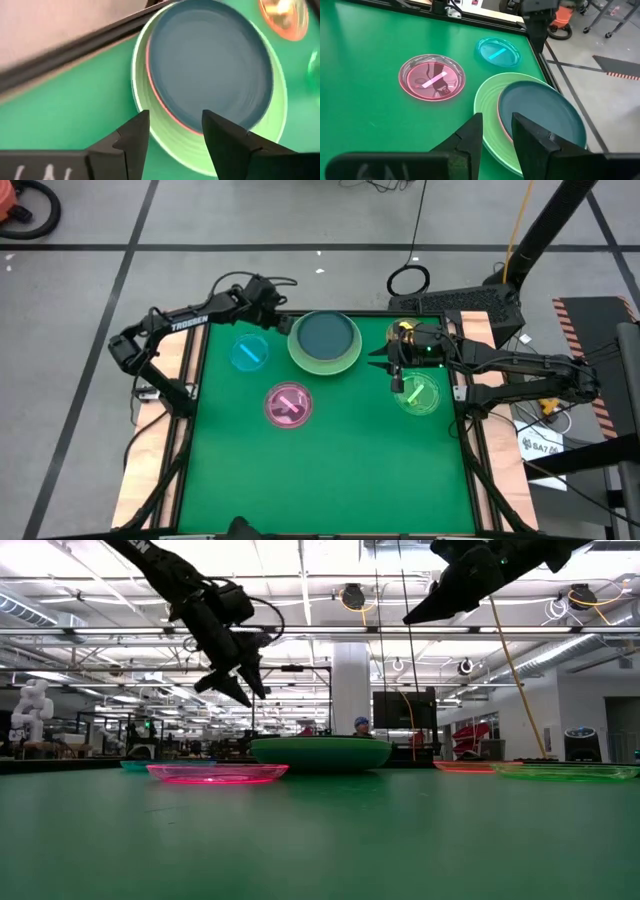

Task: Stack plastic plates
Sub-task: Stack the green plate on top of the dark blue plate

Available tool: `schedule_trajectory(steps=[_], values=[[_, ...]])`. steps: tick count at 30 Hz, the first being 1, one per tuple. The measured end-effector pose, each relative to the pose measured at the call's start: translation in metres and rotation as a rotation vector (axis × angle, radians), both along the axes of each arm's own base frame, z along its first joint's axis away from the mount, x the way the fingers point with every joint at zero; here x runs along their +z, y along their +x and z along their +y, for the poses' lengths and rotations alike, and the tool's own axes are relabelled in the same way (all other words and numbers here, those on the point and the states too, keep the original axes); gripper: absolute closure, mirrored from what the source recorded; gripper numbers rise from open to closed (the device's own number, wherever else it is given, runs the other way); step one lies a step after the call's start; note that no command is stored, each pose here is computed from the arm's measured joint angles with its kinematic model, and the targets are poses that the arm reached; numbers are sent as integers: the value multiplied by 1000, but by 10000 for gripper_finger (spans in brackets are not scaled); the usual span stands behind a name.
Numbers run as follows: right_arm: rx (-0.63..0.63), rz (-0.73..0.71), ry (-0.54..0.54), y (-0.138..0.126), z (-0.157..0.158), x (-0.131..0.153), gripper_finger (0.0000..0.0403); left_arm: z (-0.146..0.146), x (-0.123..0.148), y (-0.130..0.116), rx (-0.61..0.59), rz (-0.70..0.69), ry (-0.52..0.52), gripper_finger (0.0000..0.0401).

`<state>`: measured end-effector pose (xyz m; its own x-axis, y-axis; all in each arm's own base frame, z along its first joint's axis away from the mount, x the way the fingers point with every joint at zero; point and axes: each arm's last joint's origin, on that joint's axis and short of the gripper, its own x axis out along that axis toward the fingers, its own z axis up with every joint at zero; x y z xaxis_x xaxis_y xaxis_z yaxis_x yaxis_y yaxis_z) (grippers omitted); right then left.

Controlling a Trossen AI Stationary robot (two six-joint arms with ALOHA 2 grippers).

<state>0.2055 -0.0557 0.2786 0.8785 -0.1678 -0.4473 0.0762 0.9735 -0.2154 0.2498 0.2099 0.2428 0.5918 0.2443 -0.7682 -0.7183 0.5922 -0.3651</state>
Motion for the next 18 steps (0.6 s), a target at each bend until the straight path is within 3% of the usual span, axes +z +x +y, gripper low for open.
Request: schedule_trajectory(steps=[5, 8, 15, 18], values=[[-51, 10, 102, -1, 0, -3, 303, -36, 12, 16, -263, 7, 214, 215], [-106, 23, 206, -2, 1, -6, 303, -64, 2, 19, -347, 37, 282, 215], [-250, 103, 504, 9, 8, -29, 303, -113, -12, -5, -381, -93, 440, 215], [-300, 158, 609, 15, 15, -40, 303, -123, -2, -18, -339, -223, 567, 215]])
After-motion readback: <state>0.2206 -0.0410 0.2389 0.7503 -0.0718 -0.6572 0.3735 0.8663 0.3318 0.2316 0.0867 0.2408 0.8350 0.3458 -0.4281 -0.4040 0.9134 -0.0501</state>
